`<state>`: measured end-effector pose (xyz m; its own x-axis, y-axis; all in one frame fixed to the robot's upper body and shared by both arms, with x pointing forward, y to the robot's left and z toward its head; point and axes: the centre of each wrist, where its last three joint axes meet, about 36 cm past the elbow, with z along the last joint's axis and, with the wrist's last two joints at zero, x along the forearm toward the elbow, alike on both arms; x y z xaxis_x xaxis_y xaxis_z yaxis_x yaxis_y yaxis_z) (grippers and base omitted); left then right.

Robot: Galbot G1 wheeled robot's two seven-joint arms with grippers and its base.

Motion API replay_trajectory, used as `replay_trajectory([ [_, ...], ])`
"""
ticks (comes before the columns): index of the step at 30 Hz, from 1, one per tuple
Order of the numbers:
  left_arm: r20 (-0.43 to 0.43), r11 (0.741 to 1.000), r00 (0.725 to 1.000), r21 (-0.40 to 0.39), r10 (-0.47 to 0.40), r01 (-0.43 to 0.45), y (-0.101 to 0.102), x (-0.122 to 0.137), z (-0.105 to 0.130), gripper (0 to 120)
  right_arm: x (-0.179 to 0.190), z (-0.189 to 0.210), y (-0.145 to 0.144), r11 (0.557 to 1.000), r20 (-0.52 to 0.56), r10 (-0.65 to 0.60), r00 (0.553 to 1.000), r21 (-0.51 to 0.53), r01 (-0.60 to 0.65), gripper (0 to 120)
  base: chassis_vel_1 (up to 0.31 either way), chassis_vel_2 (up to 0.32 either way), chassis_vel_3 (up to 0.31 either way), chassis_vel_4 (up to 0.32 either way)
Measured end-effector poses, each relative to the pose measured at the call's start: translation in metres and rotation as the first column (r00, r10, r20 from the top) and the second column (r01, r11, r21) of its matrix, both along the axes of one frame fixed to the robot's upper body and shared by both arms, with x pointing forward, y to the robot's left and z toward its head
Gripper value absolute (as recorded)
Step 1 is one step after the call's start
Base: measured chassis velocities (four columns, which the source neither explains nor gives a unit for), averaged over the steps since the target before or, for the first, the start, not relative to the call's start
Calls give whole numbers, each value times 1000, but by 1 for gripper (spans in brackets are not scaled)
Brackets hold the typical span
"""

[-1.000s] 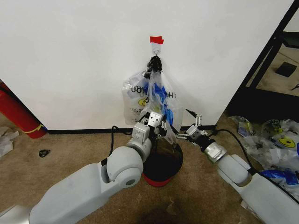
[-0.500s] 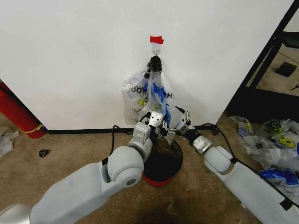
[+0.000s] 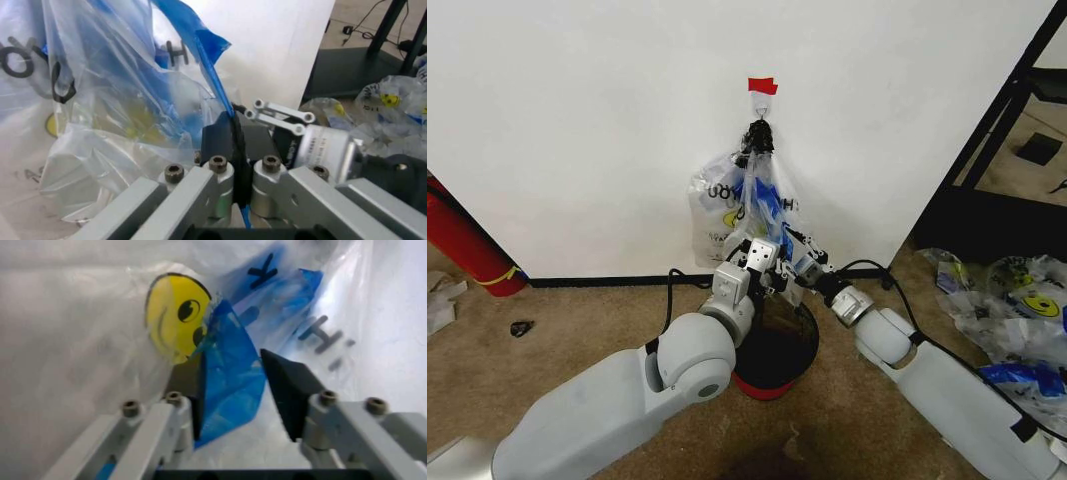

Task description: Pick up the garbage bag from the wall and place it over the trash bin.

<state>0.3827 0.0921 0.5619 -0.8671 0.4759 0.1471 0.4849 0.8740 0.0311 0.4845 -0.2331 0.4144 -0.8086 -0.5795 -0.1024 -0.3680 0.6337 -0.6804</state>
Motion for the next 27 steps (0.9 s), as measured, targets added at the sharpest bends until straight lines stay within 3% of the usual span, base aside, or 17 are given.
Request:
replay_trajectory([
  [7, 7, 1000, 1000, -10, 15, -15, 6, 1, 3, 0, -9, -8, -12, 998, 2, -55, 998, 23, 55, 1, 0, 0, 0, 0],
  [11, 9, 1000, 1000, -11, 23, -23, 10, -1, 2, 0, -19, -5, -12, 987, -30, -101, 994, 123, 104, 0, 0, 0, 0, 0],
  [14, 13, 999, 999, -22, 43, -43, 18, -1, 2, 0, -35, 8, -5, 940, -118, -127, 985, 303, 157, 0, 0, 0, 0, 0],
  [16, 15, 998, 998, -32, 54, -54, 22, -3, 4, 0, -46, 23, 0, 884, -177, -117, 977, 429, 184, 0, 0, 0, 0, 0],
  [18, 16, 998, 998, -38, 59, -58, 24, -4, 4, 0, -49, 28, 1, 863, -196, -108, 975, 469, 190, 0, 0, 0, 0, 0],
  [21, 19, 996, 997, -59, 70, -69, 31, -10, 8, 0, -66, 51, 2, 766, -251, -56, 966, 610, 203, 0, 0, 0, 0, 0],
  [23, 18, 995, 997, -69, 78, -77, 36, -14, 8, 0, -76, 56, -2, 738, -263, -34, 964, 644, 201, 0, 0, 0, 0, 0],
  [27, 15, 993, 996, -85, 89, -87, 45, -25, 7, 0, -95, 52, -14, 731, -268, -21, 963, 653, 198, 0, 0, 0, 0, 0],
])
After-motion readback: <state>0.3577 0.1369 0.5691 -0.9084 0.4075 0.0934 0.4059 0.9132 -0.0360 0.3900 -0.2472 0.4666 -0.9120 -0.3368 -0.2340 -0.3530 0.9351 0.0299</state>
